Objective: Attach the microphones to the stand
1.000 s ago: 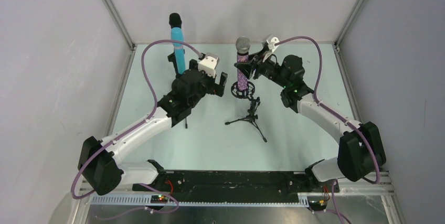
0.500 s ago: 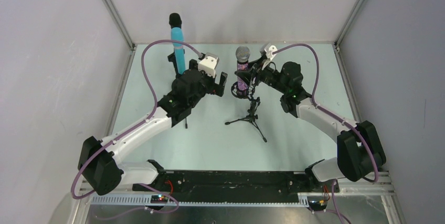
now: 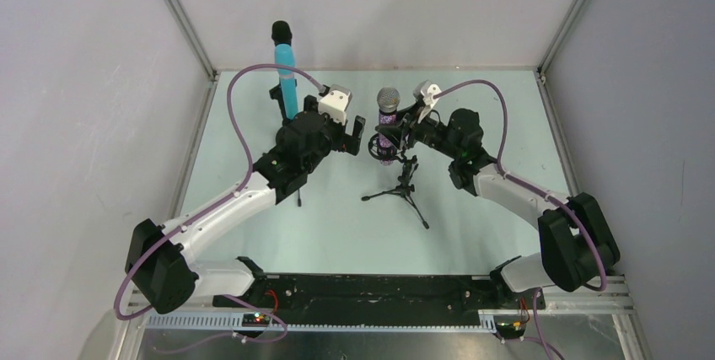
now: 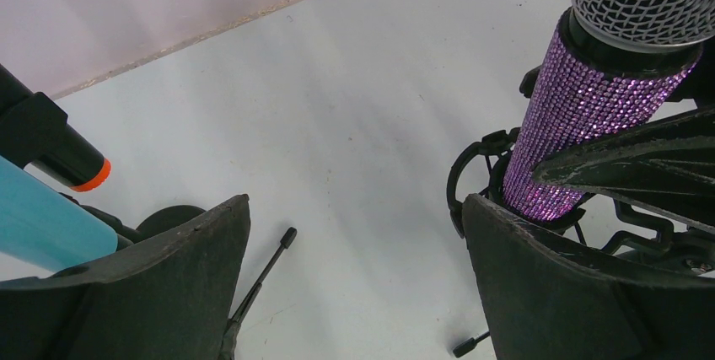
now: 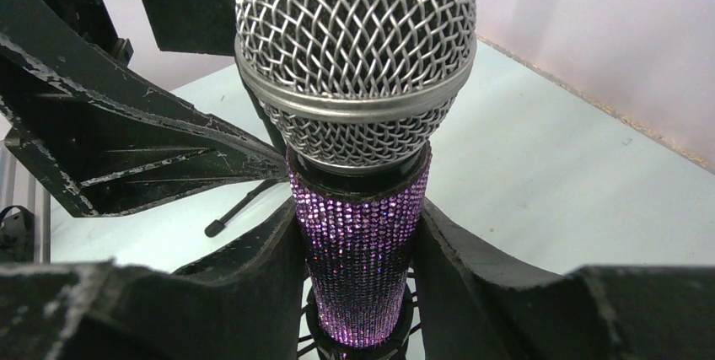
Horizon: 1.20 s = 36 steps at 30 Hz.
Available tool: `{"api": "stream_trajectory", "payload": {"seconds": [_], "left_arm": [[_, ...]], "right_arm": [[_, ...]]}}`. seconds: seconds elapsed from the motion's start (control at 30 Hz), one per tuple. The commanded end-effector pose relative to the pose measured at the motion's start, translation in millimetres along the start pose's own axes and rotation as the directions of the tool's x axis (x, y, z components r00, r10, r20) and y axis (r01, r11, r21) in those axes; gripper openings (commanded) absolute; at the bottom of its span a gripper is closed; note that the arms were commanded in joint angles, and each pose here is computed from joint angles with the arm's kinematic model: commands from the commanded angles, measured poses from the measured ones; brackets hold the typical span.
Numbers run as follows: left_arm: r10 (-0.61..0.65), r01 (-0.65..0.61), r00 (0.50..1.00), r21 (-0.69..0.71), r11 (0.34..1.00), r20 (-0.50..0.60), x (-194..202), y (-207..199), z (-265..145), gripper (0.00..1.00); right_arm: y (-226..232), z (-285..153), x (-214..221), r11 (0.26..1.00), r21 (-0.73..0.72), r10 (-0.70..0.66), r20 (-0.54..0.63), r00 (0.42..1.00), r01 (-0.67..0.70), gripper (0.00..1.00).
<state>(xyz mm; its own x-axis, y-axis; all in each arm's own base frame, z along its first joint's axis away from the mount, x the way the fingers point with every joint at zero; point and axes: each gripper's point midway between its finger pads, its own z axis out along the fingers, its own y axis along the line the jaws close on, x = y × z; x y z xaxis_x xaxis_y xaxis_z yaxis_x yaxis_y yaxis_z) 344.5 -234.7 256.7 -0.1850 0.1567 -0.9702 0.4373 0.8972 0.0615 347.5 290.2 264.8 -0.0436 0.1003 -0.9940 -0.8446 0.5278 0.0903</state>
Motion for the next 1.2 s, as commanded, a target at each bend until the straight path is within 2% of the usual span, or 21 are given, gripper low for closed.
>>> {"api": "stream_trajectory", "payload": {"seconds": [0.0,0.17,0.27,0.33,0.53,0.6,0.8,1.0,1.17], "left_arm": [[-0.024,0.025,0.998,-0.021,0.999,0.051,-13,4,-4,0.98],[-0.025,0.026,0.998,-0.021,0.999,0.052,-14,4,-4,0.98],[-0.025,0.026,0.998,-0.02,0.999,0.051,-13,4,-4,0.98],[-0.026,0.027,0.998,-0.022,0.999,0.051,-13,4,-4,0.98],[-0.026,0.027,0.998,-0.021,0.999,0.051,-13,4,-4,0.98],[-0.026,0.027,0.998,-0.021,0.999,0.051,-13,4,-4,0.98],[-0.026,0.028,0.998,-0.022,0.999,0.053,-14,4,-5,0.98],[-0.018,0.021,0.998,-0.053,0.998,0.064,-17,11,-8,0.98],[0.035,-0.031,0.997,-0.059,0.998,0.076,-22,15,-13,0.98]], "right_arm": [[8,2,-16,0.999,-0.034,-0.036,0.055,0.998,0.038,0.05],[7,-1,-16,0.999,-0.018,-0.03,0.046,0.998,0.031,0.38],[8,-2,-18,1.0,-0.017,-0.025,0.045,0.999,0.026,0.5],[9,-3,-21,1.0,-0.016,-0.018,0.049,0.999,0.019,0.63],[16,-6,-32,0.999,-0.033,0.002,0.073,0.997,0.001,0.87],[17,-7,-36,0.999,-0.038,0.007,0.083,0.997,-0.004,0.92],[22,-12,-49,0.999,-0.051,0.017,0.112,0.994,-0.012,0.99],[26,-23,-74,0.997,-0.069,0.055,0.17,0.984,-0.044,1.0],[29,-37,-94,0.996,-0.073,0.063,0.202,0.977,-0.049,0.99]]}}
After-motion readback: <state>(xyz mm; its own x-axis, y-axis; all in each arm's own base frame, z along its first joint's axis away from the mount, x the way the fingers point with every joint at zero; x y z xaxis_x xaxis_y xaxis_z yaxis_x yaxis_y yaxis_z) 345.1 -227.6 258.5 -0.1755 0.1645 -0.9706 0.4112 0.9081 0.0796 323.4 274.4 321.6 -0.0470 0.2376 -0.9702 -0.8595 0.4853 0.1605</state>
